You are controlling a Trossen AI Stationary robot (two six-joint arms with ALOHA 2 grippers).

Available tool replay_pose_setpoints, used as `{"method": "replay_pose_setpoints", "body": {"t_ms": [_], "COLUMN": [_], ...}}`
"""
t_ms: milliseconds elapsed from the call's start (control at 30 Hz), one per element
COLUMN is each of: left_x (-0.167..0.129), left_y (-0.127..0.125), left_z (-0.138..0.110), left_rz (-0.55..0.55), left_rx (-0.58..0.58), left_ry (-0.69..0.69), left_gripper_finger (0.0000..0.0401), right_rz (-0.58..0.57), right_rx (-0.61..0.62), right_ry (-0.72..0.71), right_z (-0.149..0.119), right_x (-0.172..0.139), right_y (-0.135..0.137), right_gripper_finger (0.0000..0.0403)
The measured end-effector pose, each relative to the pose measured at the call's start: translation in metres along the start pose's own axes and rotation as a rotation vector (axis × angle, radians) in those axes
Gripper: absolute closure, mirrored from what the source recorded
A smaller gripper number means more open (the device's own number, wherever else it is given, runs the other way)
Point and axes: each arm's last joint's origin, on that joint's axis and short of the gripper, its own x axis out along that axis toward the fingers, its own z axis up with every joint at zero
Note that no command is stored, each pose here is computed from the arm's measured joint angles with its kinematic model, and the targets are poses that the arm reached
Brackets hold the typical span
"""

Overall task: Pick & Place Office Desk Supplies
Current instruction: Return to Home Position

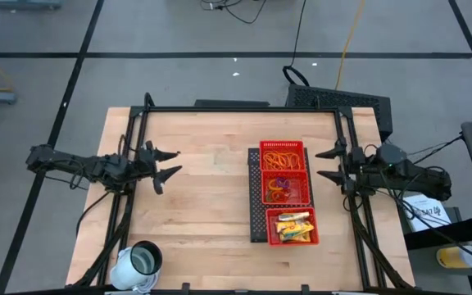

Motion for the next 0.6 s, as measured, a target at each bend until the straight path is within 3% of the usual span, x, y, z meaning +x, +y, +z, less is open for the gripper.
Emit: {"method": "replay_pose_setpoints", "body": {"t_ms": [600], "left_x": [-0.007], "left_y": [0.004], "left_z": [-0.044], "left_rz": [-0.086], "left_rx": [-0.031], "left_ry": [-0.085], "left_gripper_finger": [0.0162], "right_rz": [0.004], "right_rx": [0.013], "right_ry": [-0.054], "right_z": [-0.057], "right_x": [0.023], "right_y": [-0.007], "right_gripper_finger": [0.0143]}}
